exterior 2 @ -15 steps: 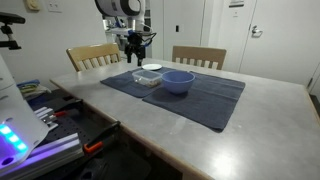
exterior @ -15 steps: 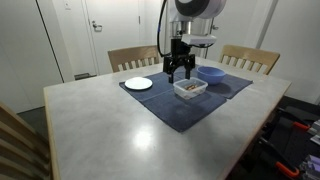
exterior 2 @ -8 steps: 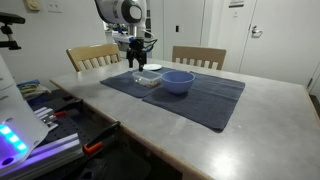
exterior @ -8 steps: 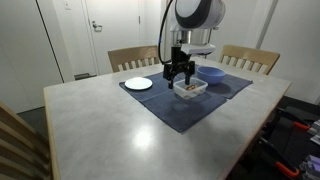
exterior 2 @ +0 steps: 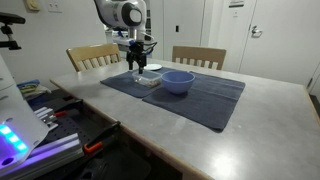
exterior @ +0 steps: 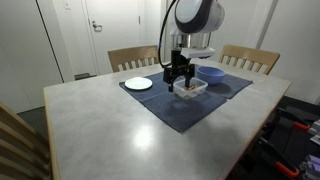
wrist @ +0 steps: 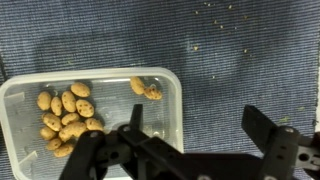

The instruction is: Pour the contents of the tupperware into the blue bowl

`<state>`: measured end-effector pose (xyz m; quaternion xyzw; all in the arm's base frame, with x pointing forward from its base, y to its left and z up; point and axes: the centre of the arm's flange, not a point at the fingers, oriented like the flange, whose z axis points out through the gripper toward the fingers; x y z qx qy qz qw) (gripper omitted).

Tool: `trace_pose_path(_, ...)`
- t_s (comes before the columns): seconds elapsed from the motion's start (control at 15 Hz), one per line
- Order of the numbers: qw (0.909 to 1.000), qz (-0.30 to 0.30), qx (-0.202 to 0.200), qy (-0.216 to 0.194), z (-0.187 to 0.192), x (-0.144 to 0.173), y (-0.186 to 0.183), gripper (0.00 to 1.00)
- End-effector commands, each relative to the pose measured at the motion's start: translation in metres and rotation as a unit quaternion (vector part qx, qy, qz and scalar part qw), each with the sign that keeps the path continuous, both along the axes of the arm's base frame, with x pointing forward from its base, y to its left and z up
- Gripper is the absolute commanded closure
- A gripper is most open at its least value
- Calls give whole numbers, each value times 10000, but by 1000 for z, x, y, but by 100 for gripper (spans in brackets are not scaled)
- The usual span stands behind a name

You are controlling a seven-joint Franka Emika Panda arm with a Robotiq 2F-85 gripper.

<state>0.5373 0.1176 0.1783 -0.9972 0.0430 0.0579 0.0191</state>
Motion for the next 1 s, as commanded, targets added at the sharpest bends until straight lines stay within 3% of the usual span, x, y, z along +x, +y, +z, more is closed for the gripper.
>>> trace_pose_path(0.0, 10000, 2, 34, -38, -12, -3, 1, 0)
trace_pose_path(0.33, 10000, -1, 32, -16, -18, -4, 2, 2)
trace_pose_path(0.47, 10000, 5, 30, -16, -18, -4, 5, 11)
trace_pose_path(0.53, 10000, 10, 26, -19, -17, -4, 5, 31)
trace_pose_path(0.6, 10000, 19, 27, -23, -17, -5, 6, 32)
trace_pose_path(0.93, 10000, 70, 2, -17, -16, -5, 8, 68)
